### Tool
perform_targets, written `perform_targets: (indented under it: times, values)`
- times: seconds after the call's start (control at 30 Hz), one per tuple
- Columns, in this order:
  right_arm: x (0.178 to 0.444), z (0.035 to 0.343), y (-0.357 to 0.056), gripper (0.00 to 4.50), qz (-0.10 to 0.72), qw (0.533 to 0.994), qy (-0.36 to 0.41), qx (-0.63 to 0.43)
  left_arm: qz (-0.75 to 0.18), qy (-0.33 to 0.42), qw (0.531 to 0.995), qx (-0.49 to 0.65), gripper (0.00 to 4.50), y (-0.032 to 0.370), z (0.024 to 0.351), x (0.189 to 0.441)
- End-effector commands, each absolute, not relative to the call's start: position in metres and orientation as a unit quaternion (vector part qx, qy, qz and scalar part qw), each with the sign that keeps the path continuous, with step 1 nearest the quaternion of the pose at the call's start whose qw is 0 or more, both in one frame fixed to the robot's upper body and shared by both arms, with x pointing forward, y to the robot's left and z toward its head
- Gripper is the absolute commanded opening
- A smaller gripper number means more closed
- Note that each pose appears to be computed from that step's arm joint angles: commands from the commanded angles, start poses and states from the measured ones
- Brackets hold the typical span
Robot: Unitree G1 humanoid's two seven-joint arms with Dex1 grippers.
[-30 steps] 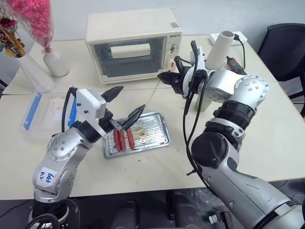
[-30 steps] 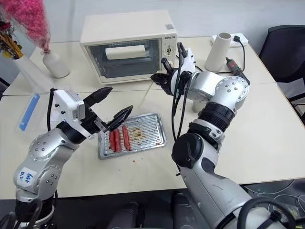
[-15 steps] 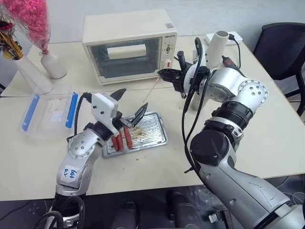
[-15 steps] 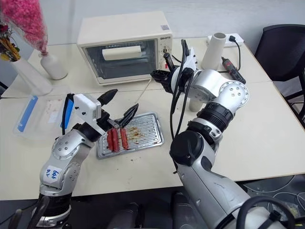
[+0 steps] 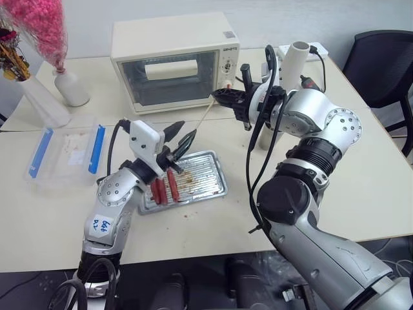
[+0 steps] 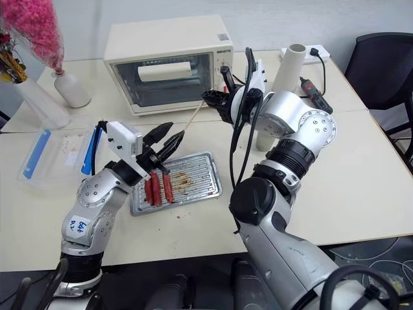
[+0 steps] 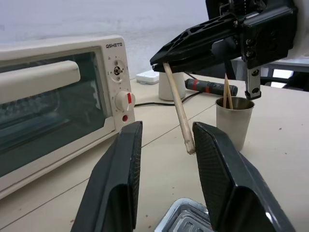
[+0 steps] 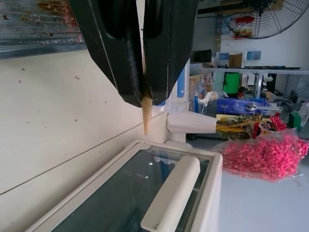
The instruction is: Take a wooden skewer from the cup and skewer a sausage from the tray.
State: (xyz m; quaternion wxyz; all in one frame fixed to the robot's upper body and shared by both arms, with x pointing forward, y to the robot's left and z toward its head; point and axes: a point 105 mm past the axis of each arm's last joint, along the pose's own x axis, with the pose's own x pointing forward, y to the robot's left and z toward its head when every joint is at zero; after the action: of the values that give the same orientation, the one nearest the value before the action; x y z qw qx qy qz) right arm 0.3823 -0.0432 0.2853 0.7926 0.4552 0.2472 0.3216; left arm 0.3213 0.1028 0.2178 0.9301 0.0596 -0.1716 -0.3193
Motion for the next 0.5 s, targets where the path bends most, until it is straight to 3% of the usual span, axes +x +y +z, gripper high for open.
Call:
perform_targets:
  times: [0.03, 0.5]
  values:
    - [0.365, 0.295, 0.0, 0.0, 0.385, 0.767, 0.257, 0.445, -0.326, -0.198, 0.922, 0.066, 1.73, 0.096, 0.23, 0.32]
    - [0.364, 0.296, 0.001, 0.0, 0.385, 0.768, 0.254, 0.444, -0.325, -0.216, 0.919, 0.056, 1.73, 0.085, 0.238, 0.328]
